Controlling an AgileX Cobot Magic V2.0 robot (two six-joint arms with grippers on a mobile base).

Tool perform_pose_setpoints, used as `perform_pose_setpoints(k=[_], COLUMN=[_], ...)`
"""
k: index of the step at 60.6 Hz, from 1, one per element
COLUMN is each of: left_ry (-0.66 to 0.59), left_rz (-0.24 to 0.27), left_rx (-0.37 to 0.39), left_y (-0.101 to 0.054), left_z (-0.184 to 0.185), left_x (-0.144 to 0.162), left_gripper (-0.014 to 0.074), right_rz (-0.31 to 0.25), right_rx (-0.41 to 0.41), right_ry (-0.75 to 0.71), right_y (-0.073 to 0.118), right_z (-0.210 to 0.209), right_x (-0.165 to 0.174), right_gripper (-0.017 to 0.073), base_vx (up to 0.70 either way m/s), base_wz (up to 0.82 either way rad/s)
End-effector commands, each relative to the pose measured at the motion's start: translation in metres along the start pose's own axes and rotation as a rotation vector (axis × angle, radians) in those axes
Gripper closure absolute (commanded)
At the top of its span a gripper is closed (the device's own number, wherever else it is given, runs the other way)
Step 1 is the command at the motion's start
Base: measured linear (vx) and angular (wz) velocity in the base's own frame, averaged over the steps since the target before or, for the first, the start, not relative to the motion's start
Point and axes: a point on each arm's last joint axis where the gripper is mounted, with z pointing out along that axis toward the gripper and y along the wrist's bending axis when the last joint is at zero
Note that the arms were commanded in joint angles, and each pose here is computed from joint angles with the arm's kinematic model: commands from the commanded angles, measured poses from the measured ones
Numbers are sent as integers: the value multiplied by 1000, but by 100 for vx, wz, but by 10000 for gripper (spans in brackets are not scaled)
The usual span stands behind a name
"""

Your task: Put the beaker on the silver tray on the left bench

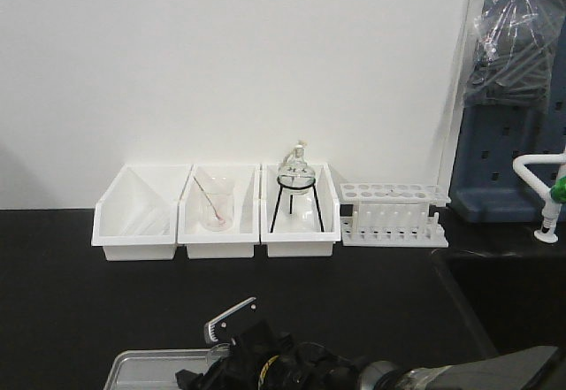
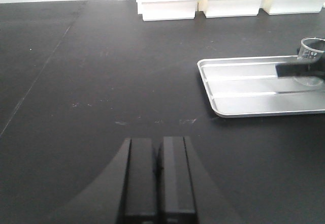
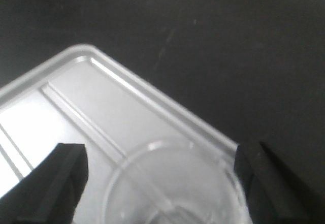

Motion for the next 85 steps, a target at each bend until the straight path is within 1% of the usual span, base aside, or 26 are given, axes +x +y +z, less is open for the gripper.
perform_pose_setpoints(k=[1, 10, 15, 18, 25, 29, 34, 38, 48, 57, 68, 81, 85], left_ry=[-68, -68, -68, -68, -68, -68, -68, -68, -68, -68, -68, -68, -68], left_rz=[-8, -8, -8, -8, -8, -8, -8, -8, -8, -8, -8, -8, -8], left_rx=[3, 3, 3, 3, 3, 3, 3, 3, 3, 3, 3, 3, 3], left_y=[0, 0, 0, 0, 0, 0, 0, 0, 0, 0, 0, 0, 0], left_z=[1, 1, 1, 1, 1, 1, 1, 1, 1, 1, 1, 1, 1], left_x=[-1, -1, -1, -1, -1, -1, -1, -1, -1, -1, -1, -1, -1], left_gripper=[592, 592, 592, 592, 592, 592, 592, 592, 592, 592, 592, 592, 592], right_rz=[-21, -34, -35, -39, -41, -48, -88, -111, -112, -113, -108, -98, -96], right_rx=[-31, -32, -18, 2, 90, 100, 86, 80, 80, 80, 82, 86, 86], right_ry=[-196, -244, -253, -256, -206, -227, -273, -286, -302, -313, -285, -200, -195], right_y=[7, 10, 11, 12, 12, 16, 24, 29, 38, 43, 45, 43, 43], right_z=[-24, -37, -49, -63, -103, -128, -165, -191, -253, -289, -305, -301, -301], right_x=[-59, -78, -91, -105, -134, -144, -147, -141, -113, -88, -59, -31, -29], right_gripper=[-36, -17, -17, -17, -15, -6, 22, 50, 121, 173, 229, 286, 309], base_vx=[0, 0, 0, 0, 0, 0, 0, 0, 0, 0, 0, 0, 0], base_wz=[0, 0, 0, 0, 0, 0, 0, 0, 0, 0, 0, 0, 0])
